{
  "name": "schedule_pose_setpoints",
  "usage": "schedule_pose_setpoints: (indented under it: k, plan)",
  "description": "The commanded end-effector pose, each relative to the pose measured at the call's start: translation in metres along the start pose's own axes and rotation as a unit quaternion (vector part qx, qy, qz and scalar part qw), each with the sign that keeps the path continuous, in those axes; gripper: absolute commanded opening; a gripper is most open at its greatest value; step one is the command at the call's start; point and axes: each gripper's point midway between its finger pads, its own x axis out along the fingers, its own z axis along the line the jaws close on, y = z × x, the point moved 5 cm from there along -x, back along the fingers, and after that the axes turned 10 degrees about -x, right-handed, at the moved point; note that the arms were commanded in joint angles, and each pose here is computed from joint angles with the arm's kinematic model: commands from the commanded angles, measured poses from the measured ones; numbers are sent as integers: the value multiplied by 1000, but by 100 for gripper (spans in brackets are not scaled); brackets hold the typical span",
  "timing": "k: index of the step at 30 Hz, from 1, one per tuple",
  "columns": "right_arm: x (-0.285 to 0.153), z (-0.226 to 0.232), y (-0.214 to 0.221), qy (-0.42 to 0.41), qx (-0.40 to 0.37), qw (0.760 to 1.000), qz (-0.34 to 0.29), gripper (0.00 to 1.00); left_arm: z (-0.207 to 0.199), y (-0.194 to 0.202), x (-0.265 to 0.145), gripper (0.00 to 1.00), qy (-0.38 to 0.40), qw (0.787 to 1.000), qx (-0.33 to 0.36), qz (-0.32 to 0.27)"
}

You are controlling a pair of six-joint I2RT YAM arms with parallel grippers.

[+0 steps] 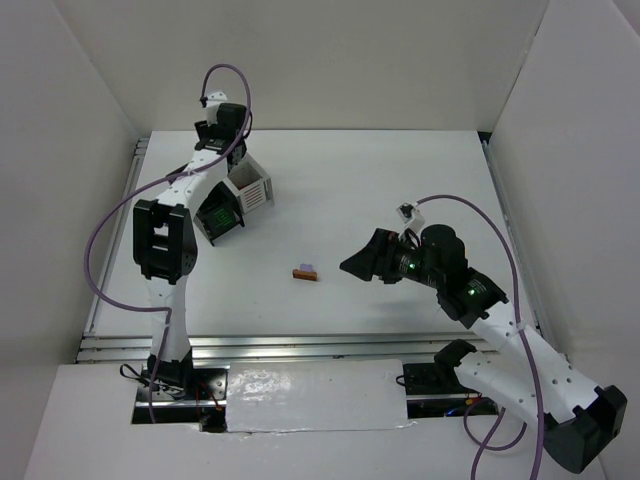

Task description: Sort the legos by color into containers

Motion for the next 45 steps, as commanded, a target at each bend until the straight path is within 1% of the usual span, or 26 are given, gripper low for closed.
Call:
schedule_pose_setpoints:
  k: [1,6,7,8,9,11,12,14,17,18,19,21,22,23,24,25,26,27,28,29,30,34,37,41,44,45]
  plan:
    - [-5,18,-24,-33,-29,998,-38,90,-5,-20,-6,74,17,999,-23,-23]
    - [-2,16,-23,-27,-31,999,-34,90,-5,-27,-16,87,35,998,-34,-24]
    - [-1,15,-24,-25,-31,999,-35,90,-5,-34,-23,89,43,998,-41,-28]
    - [1,13,-24,-20,-30,999,-34,90,-4,-39,-28,95,47,997,-45,-29]
    - [8,6,-25,0,-25,999,-33,90,-3,-42,-35,98,53,997,-46,-27]
    - [18,-5,-23,40,-15,999,-17,91,-4,-59,-63,100,89,994,-60,-24]
    - [33,-18,-17,72,-8,997,11,91,-4,-63,-73,100,106,992,-63,-19]
    - [49,-25,-15,128,-20,991,31,97,3,-70,-110,100,141,987,-72,-3]
    - [90,-43,0,198,-30,977,74,98,21,-55,-161,100,173,981,-84,29]
    - [98,-39,-5,203,-33,976,68,98,29,-49,-171,99,171,981,-88,31]
    - [106,-39,-4,216,-34,973,71,98,45,-33,-192,99,172,979,-101,41]
    - [128,-41,-5,256,-37,964,66,97,63,-16,-211,100,171,978,-109,42]
    - [135,-41,-3,276,-33,958,69,96,80,1,-228,99,176,976,-120,48]
    - [148,-48,8,302,-44,949,81,94,87,7,-238,100,186,974,-122,47]
    - [156,-41,1,308,-44,948,75,93,103,20,-251,99,196,971,-127,50]
    - [163,-40,2,315,-43,945,74,88,111,28,-256,99,199,970,-125,54]
    - [176,-49,14,330,-48,939,90,84,118,34,-263,99,206,969,-121,58]
    - [184,-46,11,326,-47,940,89,78,123,42,-268,100,214,968,-111,68]
    - [190,-48,15,328,-46,939,96,63,134,49,-277,100,225,966,-107,71]
    - [199,-54,25,335,-47,934,111,60,138,54,-281,99,233,965,-98,76]
    - [204,-51,26,333,-47,935,111,59,145,63,-284,100,233,965,-82,90]
    - [221,-56,45,346,-48,928,128,59,161,77,-305,100,263,956,-71,113]
    - [230,-58,56,352,-51,924,144,58,172,79,-310,99,260,957,-75,104]
    - [231,-60,69,367,-56,916,153,55,171,80,-314,99,275,953,-78,102]
    - [228,-65,75,379,-58,911,154,49,166,83,-313,100,283,949,-74,113]
    - [227,-66,76,381,-56,910,153,40,165,84,-312,99,283,949,-73,116]
